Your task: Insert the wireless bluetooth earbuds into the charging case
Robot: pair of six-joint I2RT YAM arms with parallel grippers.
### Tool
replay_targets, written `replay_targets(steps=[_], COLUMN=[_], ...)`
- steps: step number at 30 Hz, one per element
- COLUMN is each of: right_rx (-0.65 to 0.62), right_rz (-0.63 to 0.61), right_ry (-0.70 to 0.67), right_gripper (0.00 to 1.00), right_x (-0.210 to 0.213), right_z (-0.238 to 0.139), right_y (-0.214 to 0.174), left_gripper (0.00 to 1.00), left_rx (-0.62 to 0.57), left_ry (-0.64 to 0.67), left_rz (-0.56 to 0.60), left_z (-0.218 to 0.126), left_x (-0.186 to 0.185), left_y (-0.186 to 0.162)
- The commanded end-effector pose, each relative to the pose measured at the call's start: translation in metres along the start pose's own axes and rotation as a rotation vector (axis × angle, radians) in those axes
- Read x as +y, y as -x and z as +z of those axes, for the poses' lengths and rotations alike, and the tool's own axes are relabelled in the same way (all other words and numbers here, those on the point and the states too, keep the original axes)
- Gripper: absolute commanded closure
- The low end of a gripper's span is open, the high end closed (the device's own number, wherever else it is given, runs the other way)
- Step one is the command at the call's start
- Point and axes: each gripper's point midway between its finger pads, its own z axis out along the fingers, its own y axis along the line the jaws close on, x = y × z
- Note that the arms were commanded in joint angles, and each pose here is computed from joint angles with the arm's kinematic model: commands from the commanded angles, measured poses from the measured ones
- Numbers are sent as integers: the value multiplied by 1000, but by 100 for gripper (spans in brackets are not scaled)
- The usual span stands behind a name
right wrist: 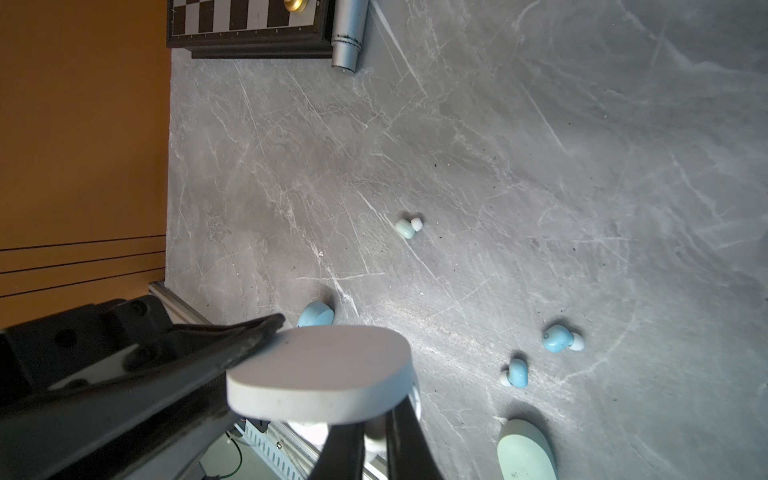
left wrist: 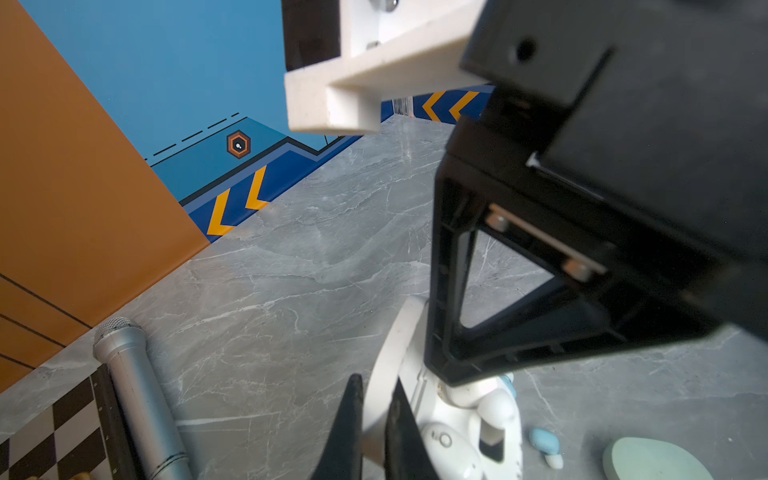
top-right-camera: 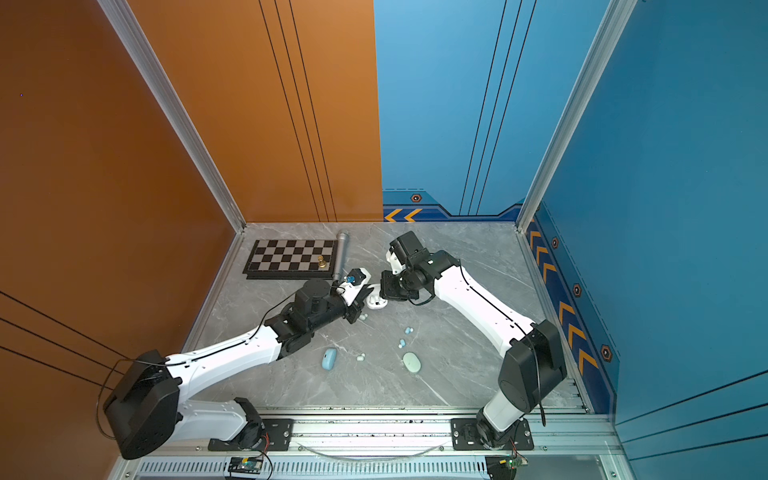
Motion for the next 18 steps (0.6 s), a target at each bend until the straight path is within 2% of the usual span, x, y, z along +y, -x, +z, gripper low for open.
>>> replay_targets(steps=[1, 5, 11, 18], right_rx=[5, 0, 20, 38], right_rz=[-16, -13, -28, -56], right_ry=[-18, -17, -18, -39], right_gripper=[88, 88, 80, 78], right_x=[-2, -4, -5, -6], right_z=[-2, -4, 0, 5], right_y=[-4, -2, -7, -12], left_gripper=[100, 100, 100, 100], left_rx=[-105, -105, -111, -119], left_ry=[28, 23, 25, 31], left_rz=[-11, -15, -15, -14], left_z=[-5, -5, -6, -6], left_x=[11, 10, 11, 14], left_y=[38, 37, 40, 44])
